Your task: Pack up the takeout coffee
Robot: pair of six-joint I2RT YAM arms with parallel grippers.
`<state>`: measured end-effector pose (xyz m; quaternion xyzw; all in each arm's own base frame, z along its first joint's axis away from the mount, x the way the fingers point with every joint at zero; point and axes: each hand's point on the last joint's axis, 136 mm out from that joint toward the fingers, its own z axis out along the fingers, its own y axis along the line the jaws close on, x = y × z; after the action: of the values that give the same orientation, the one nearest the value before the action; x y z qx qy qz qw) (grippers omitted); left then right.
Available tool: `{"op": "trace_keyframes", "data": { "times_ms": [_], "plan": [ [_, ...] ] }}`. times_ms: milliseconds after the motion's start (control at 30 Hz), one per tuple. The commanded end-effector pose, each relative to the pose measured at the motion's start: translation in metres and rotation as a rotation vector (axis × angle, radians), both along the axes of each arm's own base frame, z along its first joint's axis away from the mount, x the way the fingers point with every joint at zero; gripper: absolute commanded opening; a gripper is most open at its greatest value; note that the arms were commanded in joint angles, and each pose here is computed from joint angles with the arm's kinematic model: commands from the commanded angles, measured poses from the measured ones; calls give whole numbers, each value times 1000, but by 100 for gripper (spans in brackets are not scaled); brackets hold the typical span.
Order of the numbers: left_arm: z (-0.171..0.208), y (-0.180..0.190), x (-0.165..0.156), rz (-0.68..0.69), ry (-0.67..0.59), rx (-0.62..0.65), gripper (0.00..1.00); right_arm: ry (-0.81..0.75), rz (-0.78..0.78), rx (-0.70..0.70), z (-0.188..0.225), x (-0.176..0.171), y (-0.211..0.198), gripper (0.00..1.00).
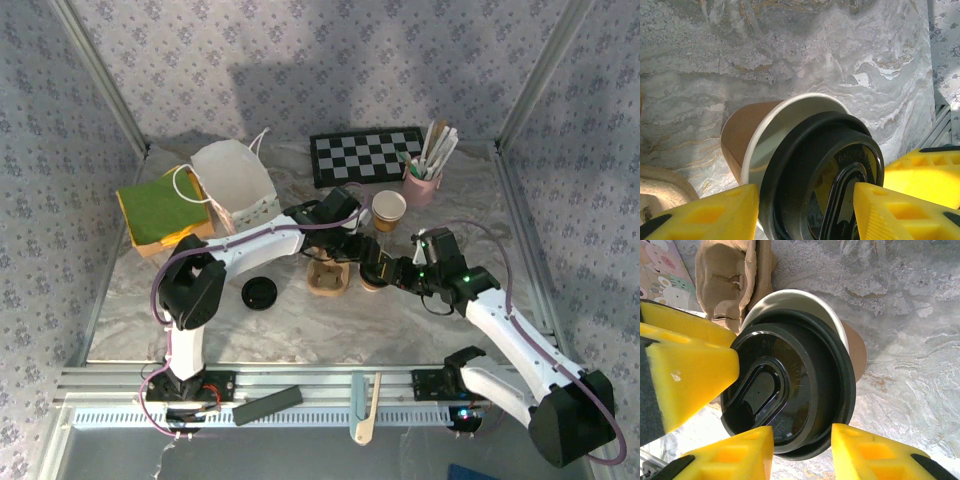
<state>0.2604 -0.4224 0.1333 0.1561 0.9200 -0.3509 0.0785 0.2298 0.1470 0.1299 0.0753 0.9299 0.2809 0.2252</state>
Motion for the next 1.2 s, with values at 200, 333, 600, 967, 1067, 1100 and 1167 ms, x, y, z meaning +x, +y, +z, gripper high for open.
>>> {"op": "trace_keyframes", "data": {
  "times_ms": [200, 333, 600, 967, 1067, 1100, 1167],
  "plan": [
    [14, -1, 2, -9, -16, -4, 56, -38, -7, -16, 18, 6, -4, 36],
    [24, 0, 6, -1, -28, -14, 58, -36, -15, -28, 21, 5, -7, 36],
    [49, 16, 21, 75, -71, -24, 68, -61, 29, -255, 30, 5, -22, 49],
    [105, 78, 38, 267, -221, 8, 89, -89, 183, -627, 34, 18, -4, 68],
    [120, 89, 38, 286, -258, 10, 94, -84, 198, -657, 30, 21, 0, 70],
    [124, 91, 38, 288, -267, 7, 95, -85, 201, -662, 30, 22, 1, 72],
    [129, 95, 37, 295, -277, 4, 95, -80, 209, -672, 28, 24, 3, 75]
  ]
}}
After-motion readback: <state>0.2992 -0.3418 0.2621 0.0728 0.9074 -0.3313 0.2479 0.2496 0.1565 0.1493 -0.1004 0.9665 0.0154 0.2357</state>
